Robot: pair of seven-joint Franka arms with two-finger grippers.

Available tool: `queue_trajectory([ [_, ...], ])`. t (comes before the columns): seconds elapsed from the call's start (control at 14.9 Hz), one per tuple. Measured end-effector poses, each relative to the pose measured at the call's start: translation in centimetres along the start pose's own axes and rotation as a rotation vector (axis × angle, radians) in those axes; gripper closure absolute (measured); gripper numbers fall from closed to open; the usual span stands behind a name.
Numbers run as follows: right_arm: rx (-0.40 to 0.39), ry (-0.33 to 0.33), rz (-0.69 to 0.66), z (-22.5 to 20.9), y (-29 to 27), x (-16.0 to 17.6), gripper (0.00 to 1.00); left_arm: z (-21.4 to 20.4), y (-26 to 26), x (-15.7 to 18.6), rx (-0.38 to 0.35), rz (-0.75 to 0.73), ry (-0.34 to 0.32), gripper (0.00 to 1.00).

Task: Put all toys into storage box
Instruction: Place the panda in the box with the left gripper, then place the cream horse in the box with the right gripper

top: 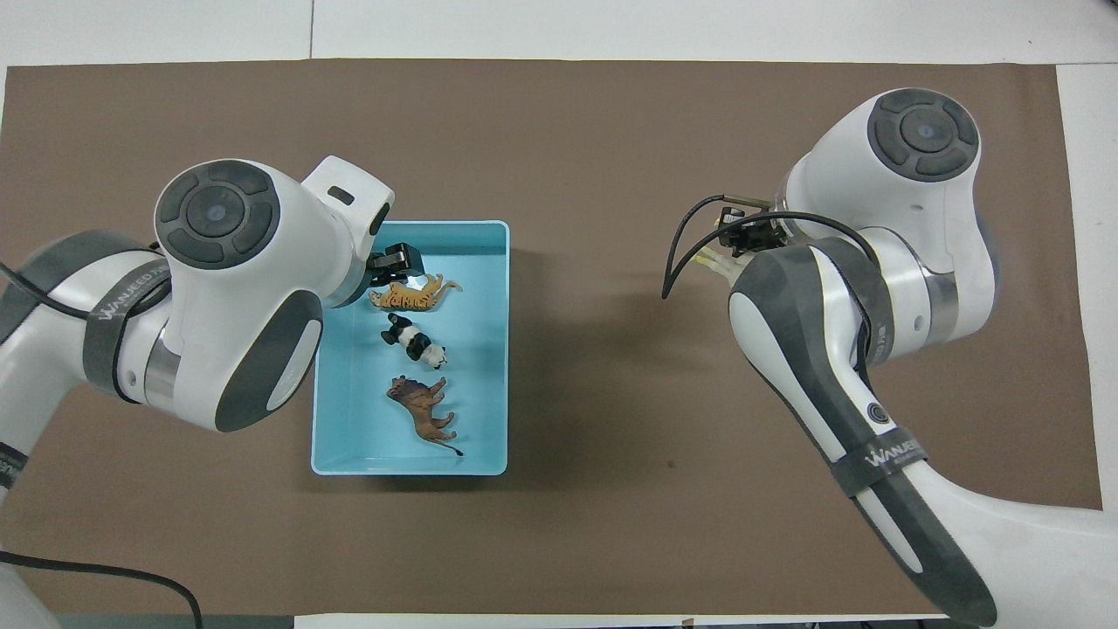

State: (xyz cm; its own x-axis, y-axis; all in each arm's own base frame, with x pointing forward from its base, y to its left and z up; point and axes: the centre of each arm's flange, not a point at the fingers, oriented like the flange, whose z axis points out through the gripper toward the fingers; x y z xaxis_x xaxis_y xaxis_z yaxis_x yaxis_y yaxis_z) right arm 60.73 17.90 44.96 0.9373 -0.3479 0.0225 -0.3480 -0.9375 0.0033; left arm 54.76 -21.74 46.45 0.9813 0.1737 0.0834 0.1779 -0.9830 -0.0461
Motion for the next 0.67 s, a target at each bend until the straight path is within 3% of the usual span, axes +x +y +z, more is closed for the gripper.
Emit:
queue_trajectory([
  [0.2, 0.048, 0.021, 0.092, -3.6, -5.9, -3.5, 0.50, -0.8, -7.2, 4.4, -0.002, 0.031, 0.026, 0.00],
  [0.34, 0.115, -0.006, 0.185, -4.9, -9.9, -6.3, 0.50, -1.8, -12.4, 6.9, -0.001, 0.050, 0.049, 0.00],
  [0.47, 0.218, -0.019, 0.308, -6.2, -13.8, -8.1, 0.50, -2.8, -16.2, 8.2, 0.006, 0.071, 0.062, 0.00],
  [0.67, 0.434, -0.012, 0.557, -7.9, -19.8, -11.5, 0.50, -5.2, -19.4, 8.1, 0.030, 0.124, 0.023, 0.00],
])
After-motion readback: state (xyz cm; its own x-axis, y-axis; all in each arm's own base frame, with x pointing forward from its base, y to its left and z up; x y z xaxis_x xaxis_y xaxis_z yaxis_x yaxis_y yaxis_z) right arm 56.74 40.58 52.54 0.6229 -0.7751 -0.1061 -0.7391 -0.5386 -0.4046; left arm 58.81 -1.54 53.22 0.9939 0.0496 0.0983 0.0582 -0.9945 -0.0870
